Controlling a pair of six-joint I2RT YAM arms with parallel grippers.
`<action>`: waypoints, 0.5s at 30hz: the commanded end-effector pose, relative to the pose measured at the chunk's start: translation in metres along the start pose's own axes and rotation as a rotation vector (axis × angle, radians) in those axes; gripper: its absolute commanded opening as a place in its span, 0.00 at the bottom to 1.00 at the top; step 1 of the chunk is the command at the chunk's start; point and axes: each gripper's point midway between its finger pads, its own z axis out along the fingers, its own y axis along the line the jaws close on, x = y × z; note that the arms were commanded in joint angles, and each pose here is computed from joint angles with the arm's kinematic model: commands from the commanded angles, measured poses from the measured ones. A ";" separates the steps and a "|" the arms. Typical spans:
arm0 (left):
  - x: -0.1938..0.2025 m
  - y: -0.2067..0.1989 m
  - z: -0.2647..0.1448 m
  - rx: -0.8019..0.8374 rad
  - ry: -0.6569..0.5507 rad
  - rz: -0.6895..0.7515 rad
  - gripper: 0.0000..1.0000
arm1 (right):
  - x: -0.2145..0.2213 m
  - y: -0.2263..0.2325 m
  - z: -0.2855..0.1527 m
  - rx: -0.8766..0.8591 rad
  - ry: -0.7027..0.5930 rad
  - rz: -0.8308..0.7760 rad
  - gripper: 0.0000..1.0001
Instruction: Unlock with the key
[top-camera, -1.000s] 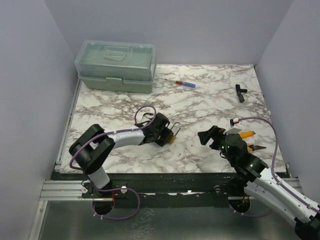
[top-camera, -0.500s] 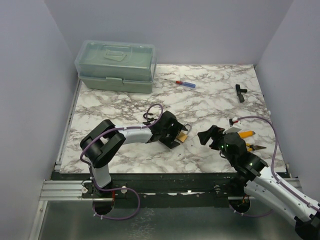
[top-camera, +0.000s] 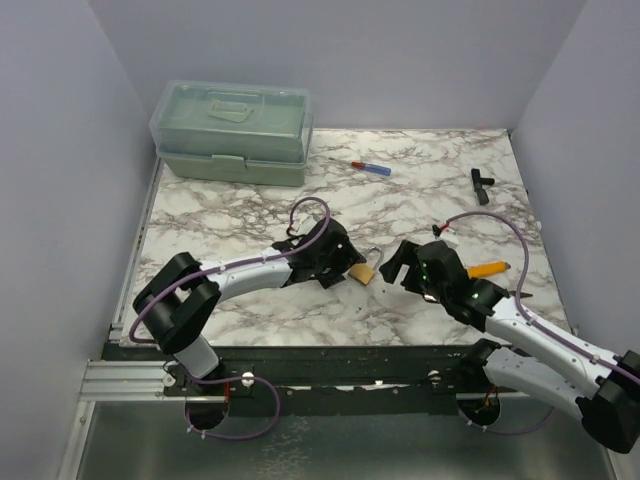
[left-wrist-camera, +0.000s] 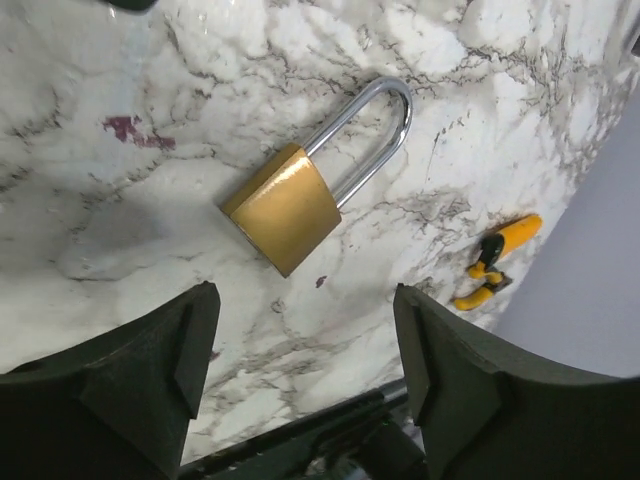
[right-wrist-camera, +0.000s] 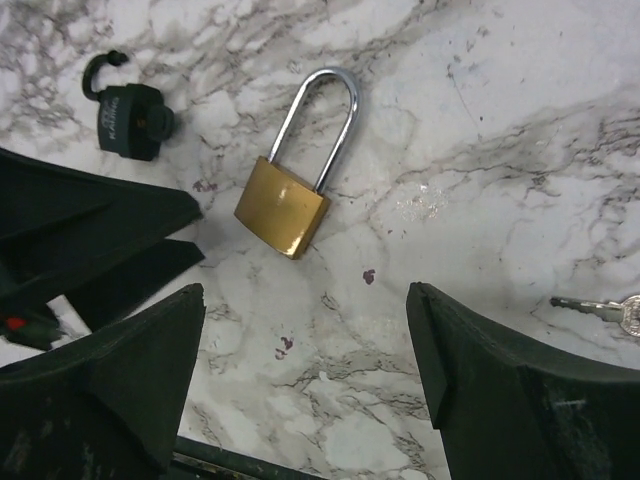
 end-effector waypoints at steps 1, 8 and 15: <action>-0.027 0.025 -0.013 -0.059 -0.136 0.309 0.73 | 0.019 0.005 0.011 -0.012 0.089 0.025 0.85; -0.040 0.030 -0.002 -0.118 -0.140 0.530 0.65 | 0.027 0.014 0.024 -0.051 0.123 -0.024 0.62; -0.035 0.045 0.030 -0.207 -0.082 0.575 0.46 | 0.043 0.011 0.038 -0.033 0.186 -0.051 0.35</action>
